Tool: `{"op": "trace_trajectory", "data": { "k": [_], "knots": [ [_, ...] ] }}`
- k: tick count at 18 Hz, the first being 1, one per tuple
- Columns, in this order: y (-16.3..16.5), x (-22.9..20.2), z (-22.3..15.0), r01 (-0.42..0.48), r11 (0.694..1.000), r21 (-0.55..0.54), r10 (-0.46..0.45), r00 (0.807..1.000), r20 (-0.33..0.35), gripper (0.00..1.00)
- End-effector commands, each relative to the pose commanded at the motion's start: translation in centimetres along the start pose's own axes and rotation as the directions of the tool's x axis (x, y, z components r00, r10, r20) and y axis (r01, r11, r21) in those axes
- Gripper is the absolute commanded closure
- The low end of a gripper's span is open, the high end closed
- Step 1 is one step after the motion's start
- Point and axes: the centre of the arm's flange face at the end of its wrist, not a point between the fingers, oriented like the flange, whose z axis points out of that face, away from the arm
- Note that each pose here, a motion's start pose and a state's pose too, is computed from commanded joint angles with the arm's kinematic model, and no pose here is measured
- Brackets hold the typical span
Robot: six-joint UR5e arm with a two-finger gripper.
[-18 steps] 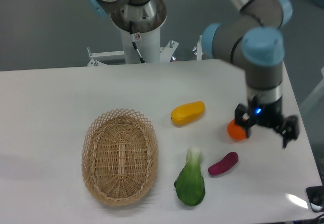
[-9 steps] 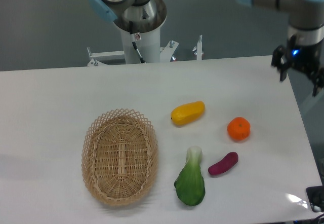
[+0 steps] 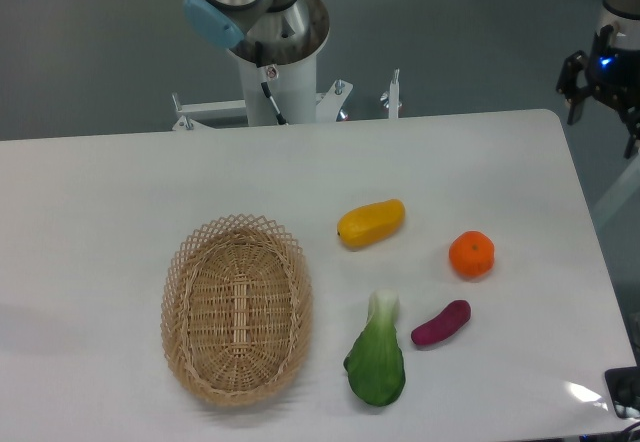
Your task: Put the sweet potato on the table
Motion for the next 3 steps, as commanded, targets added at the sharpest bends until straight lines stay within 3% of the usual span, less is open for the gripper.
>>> {"op": "trace_trajectory", "data": {
  "k": [3],
  "knots": [
    [-0.01, -0.01, 0.00, 0.000, 1.000, 0.001, 0.000, 1.000, 0.001, 0.00]
  ]
}}
